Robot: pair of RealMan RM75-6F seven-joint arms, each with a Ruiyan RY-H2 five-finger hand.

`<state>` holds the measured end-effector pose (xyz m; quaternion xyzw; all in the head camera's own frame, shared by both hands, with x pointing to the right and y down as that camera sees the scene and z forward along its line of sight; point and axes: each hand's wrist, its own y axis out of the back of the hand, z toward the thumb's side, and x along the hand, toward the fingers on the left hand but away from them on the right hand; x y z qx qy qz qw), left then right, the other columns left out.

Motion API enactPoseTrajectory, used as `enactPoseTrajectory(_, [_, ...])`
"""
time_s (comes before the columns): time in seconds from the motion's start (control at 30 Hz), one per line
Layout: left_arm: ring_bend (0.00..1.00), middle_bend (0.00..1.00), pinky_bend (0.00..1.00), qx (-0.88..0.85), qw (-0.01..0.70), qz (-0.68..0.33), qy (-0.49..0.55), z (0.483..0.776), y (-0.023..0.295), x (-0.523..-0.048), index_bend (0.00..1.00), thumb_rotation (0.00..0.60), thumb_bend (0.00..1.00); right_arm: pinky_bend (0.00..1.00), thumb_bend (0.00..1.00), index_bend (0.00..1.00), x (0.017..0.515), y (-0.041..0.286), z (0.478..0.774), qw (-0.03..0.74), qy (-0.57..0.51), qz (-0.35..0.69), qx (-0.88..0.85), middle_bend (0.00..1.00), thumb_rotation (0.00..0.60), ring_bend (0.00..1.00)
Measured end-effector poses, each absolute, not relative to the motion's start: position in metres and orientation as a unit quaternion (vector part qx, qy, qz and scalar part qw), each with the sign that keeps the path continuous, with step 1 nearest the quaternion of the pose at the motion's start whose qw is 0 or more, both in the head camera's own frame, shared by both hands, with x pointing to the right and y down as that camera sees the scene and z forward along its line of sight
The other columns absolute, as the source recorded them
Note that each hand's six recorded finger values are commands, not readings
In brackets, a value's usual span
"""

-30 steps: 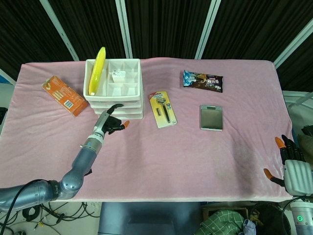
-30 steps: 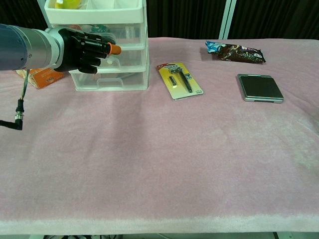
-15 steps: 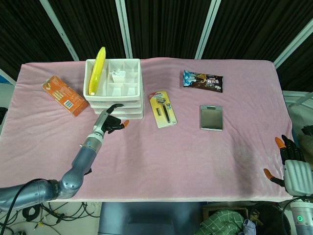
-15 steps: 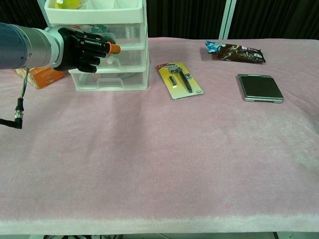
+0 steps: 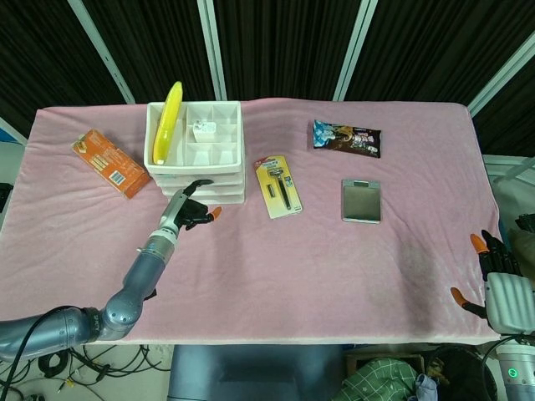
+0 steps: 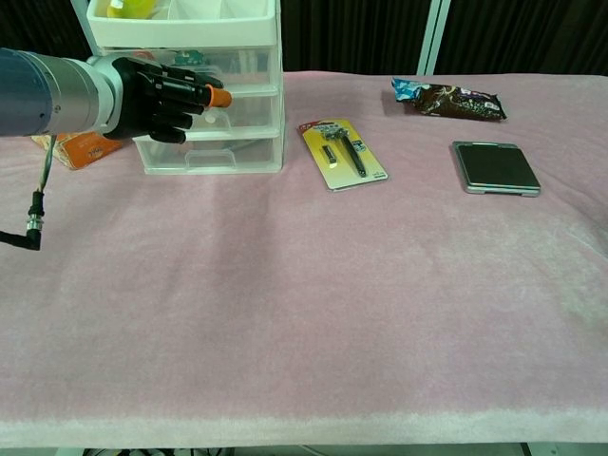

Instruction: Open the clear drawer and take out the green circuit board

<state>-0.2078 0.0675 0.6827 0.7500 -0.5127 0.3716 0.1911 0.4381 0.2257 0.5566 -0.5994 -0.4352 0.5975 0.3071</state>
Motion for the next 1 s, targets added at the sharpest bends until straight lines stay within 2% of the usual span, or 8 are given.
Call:
enactPoseTrajectory(0.7, [0.98, 1.00, 0.95, 0.763, 0.193, 0.366, -0.498, 0.671, 0.092, -0.216, 0.23, 0.600, 0.34, 0.12, 0.13, 0.00, 0.437, 0.226, 0.556, 0.308, -0.436, 0.596, -0.599, 0.00, 0.600, 0.00])
enactPoseTrajectory(1.0, [0.98, 1.00, 0.95, 0.763, 0.184, 0.379, -0.491, 0.670, 0.106, -0.235, 0.19, 0.600, 0.34, 0.12, 0.13, 0.00, 0.437, 0.226, 0.556, 0.307, -0.437, 0.596, -0.599, 0.00, 0.600, 0.00])
